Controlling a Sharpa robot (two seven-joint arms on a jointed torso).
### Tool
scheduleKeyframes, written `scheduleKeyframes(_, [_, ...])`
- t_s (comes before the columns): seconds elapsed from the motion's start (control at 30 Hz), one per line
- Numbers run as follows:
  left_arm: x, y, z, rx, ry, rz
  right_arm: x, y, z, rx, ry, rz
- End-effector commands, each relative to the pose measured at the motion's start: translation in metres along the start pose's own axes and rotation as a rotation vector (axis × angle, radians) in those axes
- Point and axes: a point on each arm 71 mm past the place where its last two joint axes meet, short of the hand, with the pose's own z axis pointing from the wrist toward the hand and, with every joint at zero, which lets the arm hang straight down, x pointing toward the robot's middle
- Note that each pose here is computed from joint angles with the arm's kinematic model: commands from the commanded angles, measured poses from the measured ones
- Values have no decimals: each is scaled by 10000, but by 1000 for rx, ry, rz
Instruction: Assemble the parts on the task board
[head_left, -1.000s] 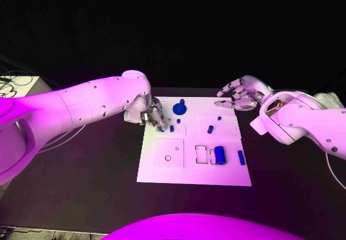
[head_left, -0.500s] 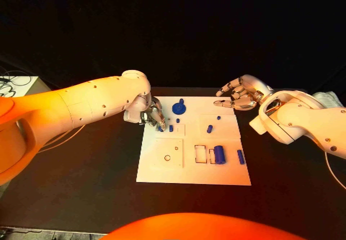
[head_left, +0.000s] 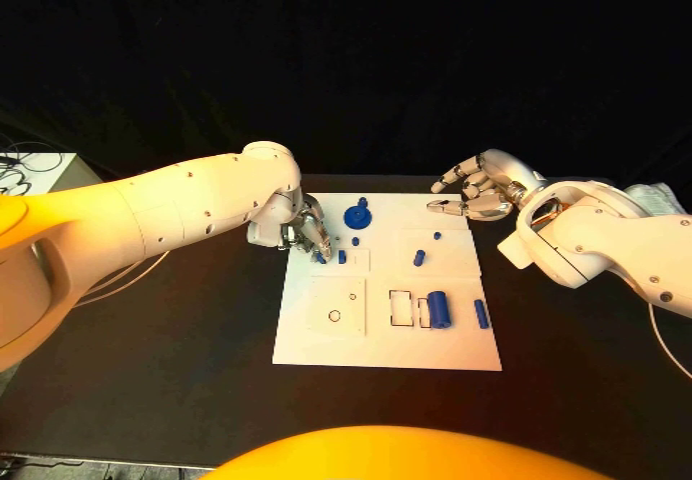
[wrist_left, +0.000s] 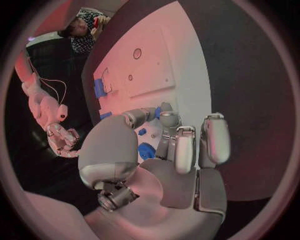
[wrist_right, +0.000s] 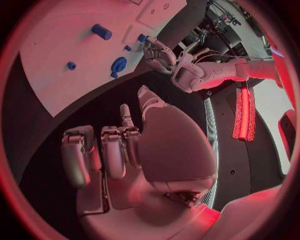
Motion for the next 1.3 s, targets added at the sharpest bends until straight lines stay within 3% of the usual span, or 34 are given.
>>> scheduleKeyframes(0.03, [94, 1, 77, -10, 11, 3, 13, 13, -4, -15, 14, -6])
scheduleKeyframes(1.3, [68, 46, 81, -24, -14, -4, 8, 11, -15, -16, 13, -5])
